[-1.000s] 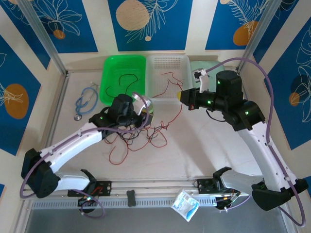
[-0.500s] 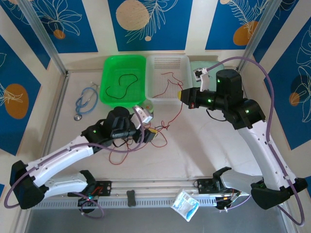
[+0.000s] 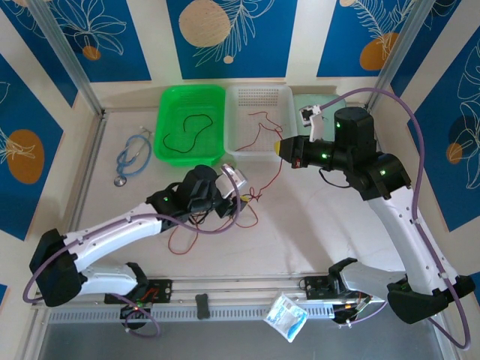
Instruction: Untangle the cables
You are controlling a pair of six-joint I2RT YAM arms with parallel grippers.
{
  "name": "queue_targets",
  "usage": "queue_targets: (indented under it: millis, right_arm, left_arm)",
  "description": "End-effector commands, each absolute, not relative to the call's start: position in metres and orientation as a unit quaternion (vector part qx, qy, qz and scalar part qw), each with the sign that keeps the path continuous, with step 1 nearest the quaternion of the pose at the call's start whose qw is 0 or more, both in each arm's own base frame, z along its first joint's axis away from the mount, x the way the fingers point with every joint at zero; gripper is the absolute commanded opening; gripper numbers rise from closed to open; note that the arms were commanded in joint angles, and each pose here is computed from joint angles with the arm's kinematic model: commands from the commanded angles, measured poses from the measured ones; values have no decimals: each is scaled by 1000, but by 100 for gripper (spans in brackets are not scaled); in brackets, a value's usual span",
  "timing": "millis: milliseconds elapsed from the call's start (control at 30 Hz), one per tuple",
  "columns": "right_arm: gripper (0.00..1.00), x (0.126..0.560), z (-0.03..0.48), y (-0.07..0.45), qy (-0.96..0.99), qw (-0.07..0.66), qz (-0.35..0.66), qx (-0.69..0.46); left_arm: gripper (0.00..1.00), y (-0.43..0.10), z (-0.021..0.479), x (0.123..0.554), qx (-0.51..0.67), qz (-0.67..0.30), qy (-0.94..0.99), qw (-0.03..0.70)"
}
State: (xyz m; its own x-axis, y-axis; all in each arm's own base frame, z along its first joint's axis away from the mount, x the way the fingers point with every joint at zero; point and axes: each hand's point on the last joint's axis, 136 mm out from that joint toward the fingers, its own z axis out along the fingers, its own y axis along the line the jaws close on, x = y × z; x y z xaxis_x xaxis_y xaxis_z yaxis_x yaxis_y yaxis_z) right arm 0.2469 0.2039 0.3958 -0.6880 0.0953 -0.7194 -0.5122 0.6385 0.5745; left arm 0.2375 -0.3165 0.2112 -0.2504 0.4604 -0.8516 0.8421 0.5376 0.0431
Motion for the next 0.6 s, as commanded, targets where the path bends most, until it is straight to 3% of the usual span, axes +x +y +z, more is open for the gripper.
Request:
queue_targets:
  millis: [0, 167, 567]
  right_arm:
    - [0, 232, 413, 203, 812, 377, 425, -133]
    - [0, 225, 418, 200, 810, 379, 428, -134]
    - [0, 208, 457, 178, 800, 423, 406, -126]
  left_arm:
    - [41, -326, 235, 251, 420, -212, 740, 480]
    - [2, -327, 233, 256, 410, -208, 744, 485]
    - [0, -296, 178, 274, 341, -142, 819, 439]
